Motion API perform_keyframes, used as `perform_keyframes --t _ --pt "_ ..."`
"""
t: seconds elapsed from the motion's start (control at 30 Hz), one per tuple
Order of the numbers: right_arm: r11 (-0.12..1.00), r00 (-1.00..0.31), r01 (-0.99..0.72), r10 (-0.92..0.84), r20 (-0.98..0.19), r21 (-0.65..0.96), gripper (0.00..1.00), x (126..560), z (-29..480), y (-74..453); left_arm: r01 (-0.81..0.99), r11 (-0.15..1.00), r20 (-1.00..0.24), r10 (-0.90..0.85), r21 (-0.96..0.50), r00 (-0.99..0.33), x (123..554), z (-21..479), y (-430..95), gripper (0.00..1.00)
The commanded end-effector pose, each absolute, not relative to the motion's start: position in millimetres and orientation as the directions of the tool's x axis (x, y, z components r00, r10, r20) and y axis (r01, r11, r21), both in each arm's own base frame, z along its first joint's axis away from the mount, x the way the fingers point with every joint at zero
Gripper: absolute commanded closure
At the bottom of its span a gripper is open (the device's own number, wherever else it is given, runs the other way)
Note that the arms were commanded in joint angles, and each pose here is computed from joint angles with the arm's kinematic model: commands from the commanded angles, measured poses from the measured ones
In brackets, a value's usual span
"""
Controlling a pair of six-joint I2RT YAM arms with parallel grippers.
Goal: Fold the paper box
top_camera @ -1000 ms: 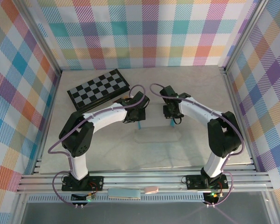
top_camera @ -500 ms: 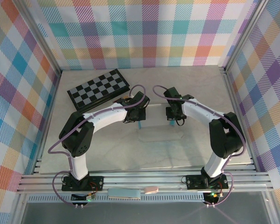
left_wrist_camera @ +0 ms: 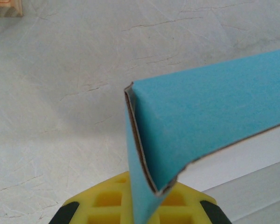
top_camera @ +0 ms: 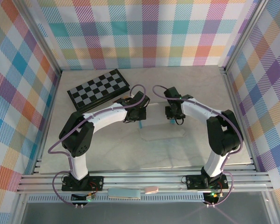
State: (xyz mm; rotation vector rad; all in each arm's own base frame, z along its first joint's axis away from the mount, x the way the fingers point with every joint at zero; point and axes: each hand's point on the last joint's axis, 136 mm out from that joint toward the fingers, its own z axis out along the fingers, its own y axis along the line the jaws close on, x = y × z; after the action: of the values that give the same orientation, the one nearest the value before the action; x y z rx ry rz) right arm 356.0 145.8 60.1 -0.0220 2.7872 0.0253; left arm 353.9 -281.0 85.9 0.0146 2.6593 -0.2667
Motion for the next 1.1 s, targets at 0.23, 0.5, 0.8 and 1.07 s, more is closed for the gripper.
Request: perform_keyframes --t 0.23,0.5,0.8,1.07 --pt "0.981 -0.943 -0.047 0.019 -0.331 0.191 0.71 365.6 59.2 143.9 0.088 0.976 -0.466 -0.015 -0.198 -0.884 354.4 96.2 -286.6 1.0" --pt "0.967 -0.949 -0.067 0.015 -0.316 0.245 0.8 374.2 55.9 153.9 0.087 0.977 -0.466 -0.015 -0.197 -0.885 355.4 96.7 -287.4 1.0" --pt "0.983 -0.954 -0.05 0.006 -0.298 0.179 0.82 362.6 45.1 143.6 0.089 0.977 -0.466 -0.013 -0.195 -0.885 358.0 96.1 -289.6 1.0" --pt "0.996 -0.952 -0.055 -0.029 -0.303 0.076 0.95 362.9 42.4 139.4 0.091 0.977 -0.464 -0.01 -0.194 -0.886 359.3 96.2 -291.3 1.0"
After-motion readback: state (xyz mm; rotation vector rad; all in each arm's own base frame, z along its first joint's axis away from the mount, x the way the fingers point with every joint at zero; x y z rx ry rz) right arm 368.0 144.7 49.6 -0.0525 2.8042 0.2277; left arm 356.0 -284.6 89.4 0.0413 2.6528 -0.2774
